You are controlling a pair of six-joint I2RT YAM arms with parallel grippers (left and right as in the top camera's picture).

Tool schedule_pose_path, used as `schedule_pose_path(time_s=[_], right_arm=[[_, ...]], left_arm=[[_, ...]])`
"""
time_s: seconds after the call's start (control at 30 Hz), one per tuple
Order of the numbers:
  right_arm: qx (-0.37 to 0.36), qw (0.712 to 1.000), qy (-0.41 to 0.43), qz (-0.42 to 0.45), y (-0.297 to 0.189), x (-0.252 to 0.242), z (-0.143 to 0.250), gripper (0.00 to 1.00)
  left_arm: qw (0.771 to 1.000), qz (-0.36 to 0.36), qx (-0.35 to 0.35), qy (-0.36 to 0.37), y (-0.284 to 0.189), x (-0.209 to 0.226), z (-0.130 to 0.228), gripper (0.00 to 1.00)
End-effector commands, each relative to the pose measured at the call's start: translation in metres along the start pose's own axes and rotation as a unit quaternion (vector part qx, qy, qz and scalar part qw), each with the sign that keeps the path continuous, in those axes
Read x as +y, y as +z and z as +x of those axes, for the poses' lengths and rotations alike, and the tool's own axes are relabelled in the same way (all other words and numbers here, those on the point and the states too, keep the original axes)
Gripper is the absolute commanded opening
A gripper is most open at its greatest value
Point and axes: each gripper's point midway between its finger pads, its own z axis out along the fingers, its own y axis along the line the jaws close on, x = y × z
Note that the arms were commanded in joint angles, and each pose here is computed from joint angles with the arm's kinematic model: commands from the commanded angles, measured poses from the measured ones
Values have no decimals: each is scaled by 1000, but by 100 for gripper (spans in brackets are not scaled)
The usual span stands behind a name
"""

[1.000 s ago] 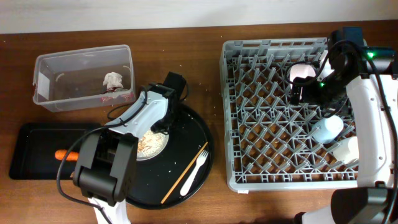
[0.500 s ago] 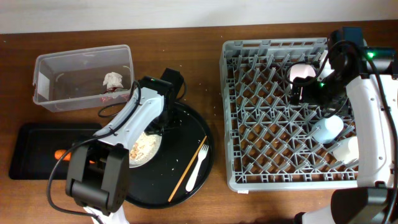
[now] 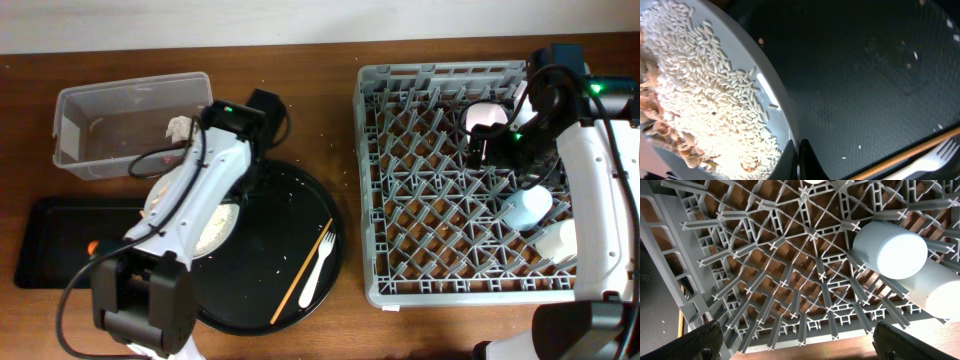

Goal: Sort waste into correct bins and load items into the dishwasher rack
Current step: 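Tilt the plate over the black baking tray to dump rice and shells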

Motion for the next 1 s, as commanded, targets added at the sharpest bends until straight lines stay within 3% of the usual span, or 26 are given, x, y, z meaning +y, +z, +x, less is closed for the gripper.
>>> schedule_pose_path(time_s=[0.0, 0.23, 0.47, 0.63, 0.97], right_arm=[[1, 1000, -6, -3, 0, 3, 1, 98], [1, 1000, -7, -3, 0, 3, 1, 98], [1, 1000, -6, -3, 0, 2, 1, 98], [1, 1000, -6, -2, 0, 2, 1, 98], [1, 1000, -6, -1, 0, 2, 1, 98]], left_arm=[[999, -12, -24, -38, -11, 36, -19, 0], [996, -8, -15, -85, 4, 94, -41, 0], [989, 131, -9, -68, 14, 110, -58, 0], [967, 246, -10, -63, 8, 113, -60, 0], [946, 308, -69, -77, -33, 130, -58, 0]])
